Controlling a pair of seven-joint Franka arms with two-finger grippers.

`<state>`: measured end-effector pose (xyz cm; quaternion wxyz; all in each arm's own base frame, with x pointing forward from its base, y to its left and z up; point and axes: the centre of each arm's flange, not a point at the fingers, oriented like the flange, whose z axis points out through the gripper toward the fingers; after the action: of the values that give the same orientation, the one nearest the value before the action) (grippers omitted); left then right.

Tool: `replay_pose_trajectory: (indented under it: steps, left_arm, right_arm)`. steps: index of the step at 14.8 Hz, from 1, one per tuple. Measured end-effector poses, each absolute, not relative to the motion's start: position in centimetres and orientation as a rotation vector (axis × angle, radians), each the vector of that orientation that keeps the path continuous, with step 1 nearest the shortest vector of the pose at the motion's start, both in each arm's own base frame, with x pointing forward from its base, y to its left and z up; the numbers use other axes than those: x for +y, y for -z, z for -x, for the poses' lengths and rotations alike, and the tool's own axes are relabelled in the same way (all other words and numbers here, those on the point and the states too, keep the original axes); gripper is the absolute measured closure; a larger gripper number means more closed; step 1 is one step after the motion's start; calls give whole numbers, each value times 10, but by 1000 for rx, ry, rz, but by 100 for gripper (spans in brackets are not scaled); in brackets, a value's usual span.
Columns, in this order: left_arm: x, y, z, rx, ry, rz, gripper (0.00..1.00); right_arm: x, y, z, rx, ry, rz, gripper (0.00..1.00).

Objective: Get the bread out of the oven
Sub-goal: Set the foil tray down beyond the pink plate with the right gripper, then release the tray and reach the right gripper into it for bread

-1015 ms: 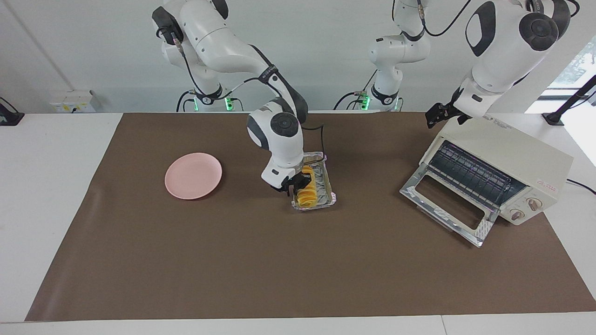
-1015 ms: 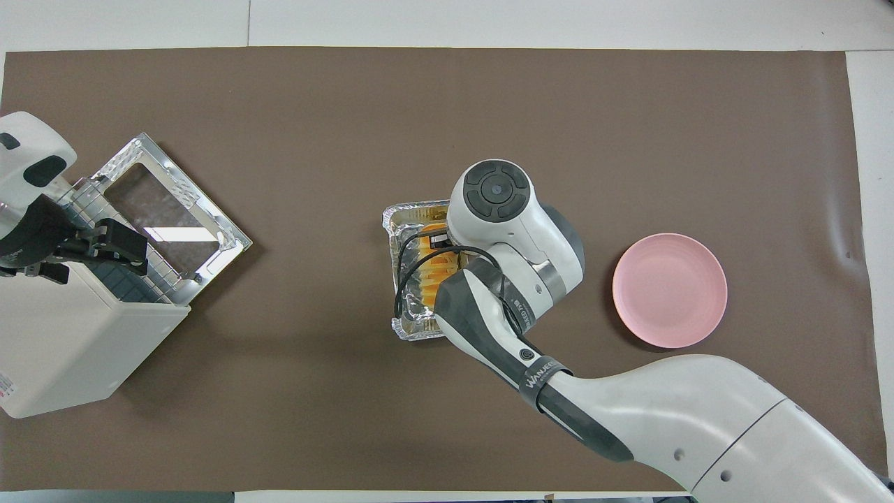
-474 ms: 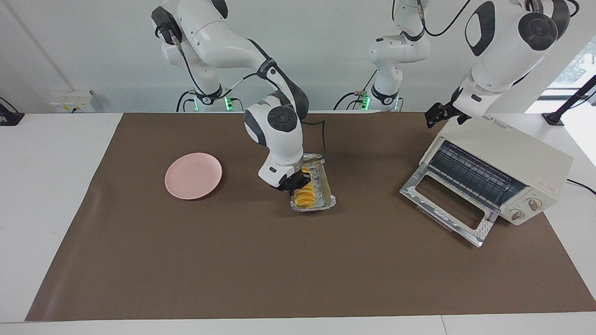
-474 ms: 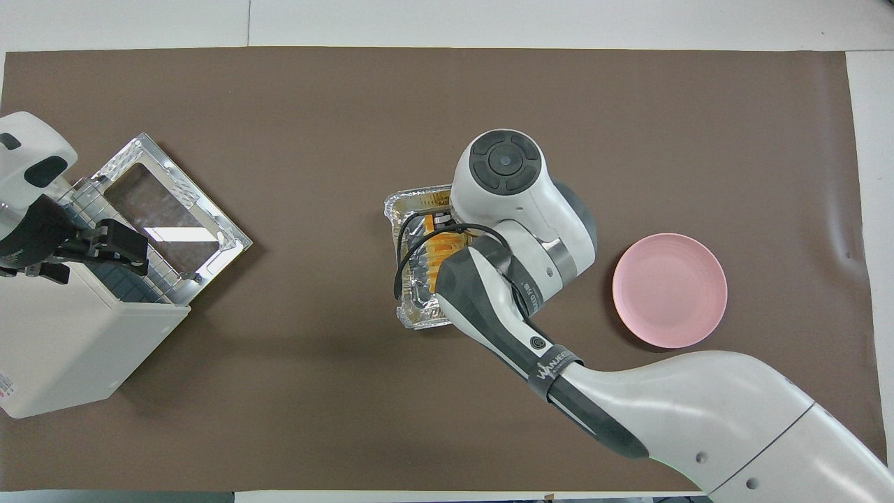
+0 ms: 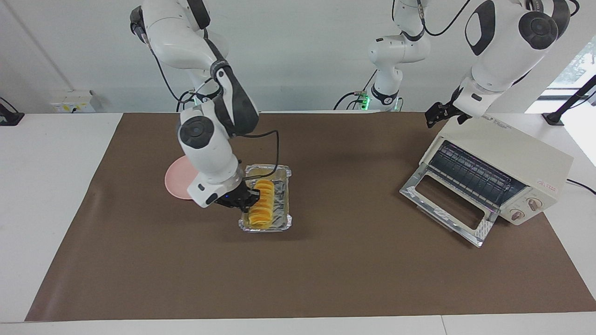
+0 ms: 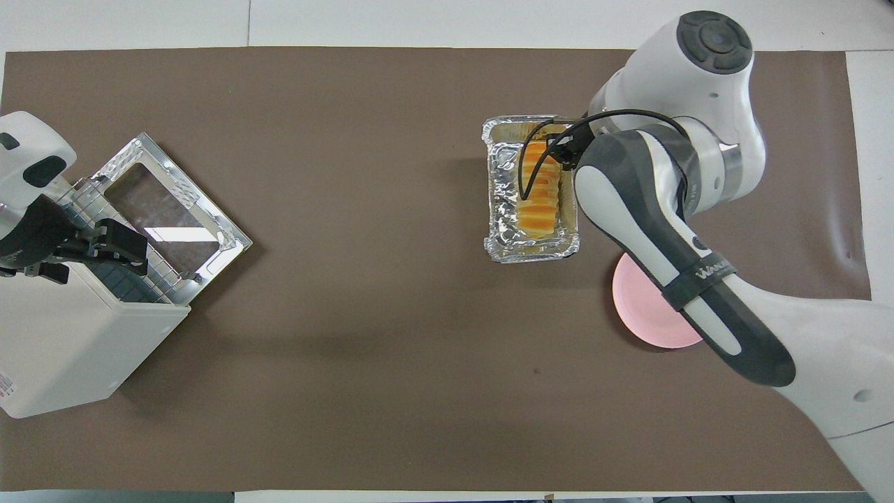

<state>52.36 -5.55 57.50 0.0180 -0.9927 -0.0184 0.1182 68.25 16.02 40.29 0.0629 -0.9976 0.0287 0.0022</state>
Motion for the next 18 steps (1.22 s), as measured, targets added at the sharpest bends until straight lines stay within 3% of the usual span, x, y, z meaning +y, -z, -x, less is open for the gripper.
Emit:
replay_pose_trajectory:
  steps: [6,12,18]
  left_arm:
    - [-56,-575,-524,-57,-367,3083,0]
    - [-56,-575,-524,-57,-367,3083,0]
    - [-56,-575,-524,-57,-367,3083,0]
  right_arm:
    - [40,-341,-721,226,16,3032,99]
    - [-4,-321,-755,153,-20,3029,99]
    - [-21,-318,-763,-3,1,3045,99]
